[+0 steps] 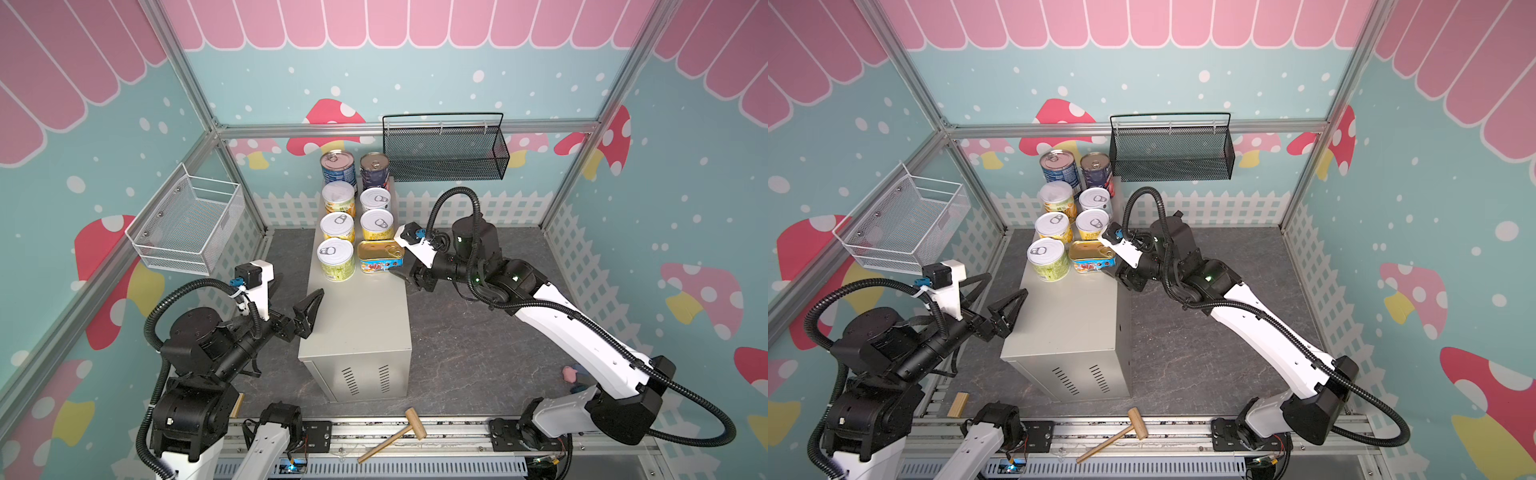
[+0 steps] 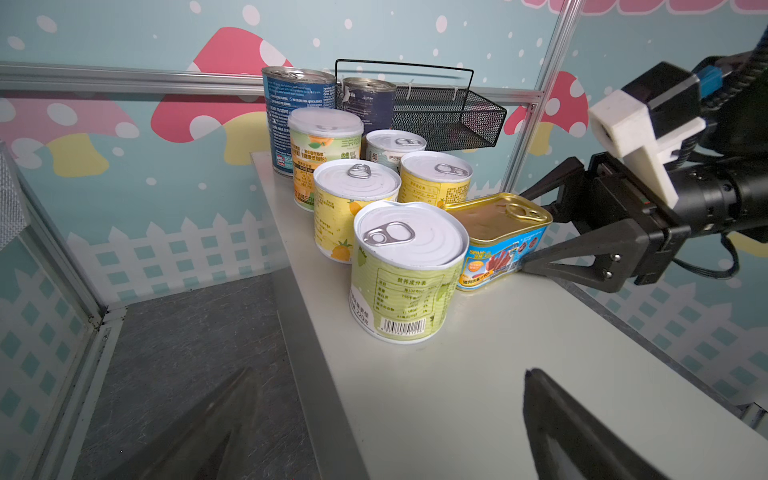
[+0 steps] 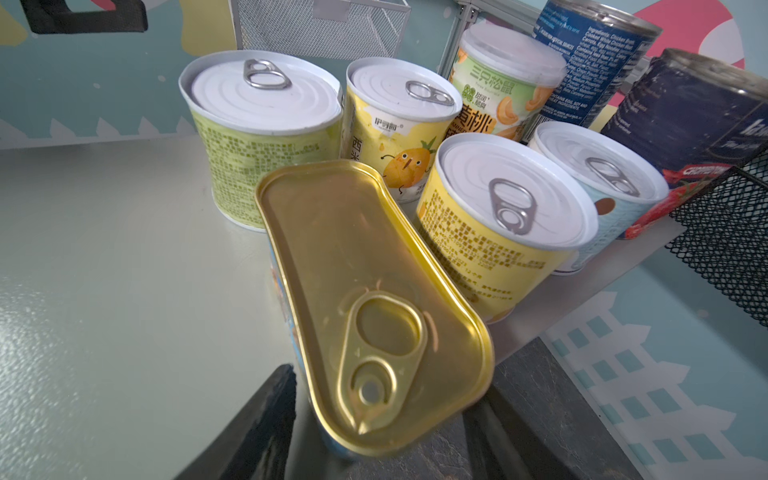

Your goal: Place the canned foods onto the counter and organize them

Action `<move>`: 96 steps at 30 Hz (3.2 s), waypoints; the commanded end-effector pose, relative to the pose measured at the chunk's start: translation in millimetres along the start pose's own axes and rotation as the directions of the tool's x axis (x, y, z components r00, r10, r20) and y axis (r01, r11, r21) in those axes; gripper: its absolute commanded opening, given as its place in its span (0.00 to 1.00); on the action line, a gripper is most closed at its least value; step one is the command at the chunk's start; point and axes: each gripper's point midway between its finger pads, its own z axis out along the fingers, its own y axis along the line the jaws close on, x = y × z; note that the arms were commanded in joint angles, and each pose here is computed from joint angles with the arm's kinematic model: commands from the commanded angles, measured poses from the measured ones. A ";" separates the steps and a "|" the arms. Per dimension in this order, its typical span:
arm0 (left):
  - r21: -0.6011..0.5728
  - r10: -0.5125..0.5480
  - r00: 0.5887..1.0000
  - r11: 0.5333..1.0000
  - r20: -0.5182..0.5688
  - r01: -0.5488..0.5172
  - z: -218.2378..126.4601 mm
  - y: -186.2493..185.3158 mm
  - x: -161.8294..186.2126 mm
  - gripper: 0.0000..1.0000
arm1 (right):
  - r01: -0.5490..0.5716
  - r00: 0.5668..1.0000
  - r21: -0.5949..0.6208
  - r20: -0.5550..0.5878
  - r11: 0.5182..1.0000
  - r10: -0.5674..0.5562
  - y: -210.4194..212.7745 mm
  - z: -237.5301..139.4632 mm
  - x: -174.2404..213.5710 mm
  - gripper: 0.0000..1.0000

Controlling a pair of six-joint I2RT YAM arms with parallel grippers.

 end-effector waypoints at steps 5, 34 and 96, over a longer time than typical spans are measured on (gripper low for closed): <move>0.021 0.015 1.000 1.000 0.007 -0.015 1.7 -3.2 -2.8 1.00 | 0.013 0.999 0.011 0.042 1.000 -0.014 -0.1 -12.3 -11.8 0.69; -0.076 -0.021 0.999 0.997 0.031 0.024 -1.1 11.8 -21.4 1.00 | -0.159 0.987 0.525 0.099 0.836 0.126 -106.7 -88.6 -41.7 0.99; -0.627 -0.222 0.967 0.773 -0.128 0.094 64.7 186.9 98.6 1.00 | -0.402 0.915 0.364 0.202 0.840 0.349 -67.4 -31.4 68.3 0.99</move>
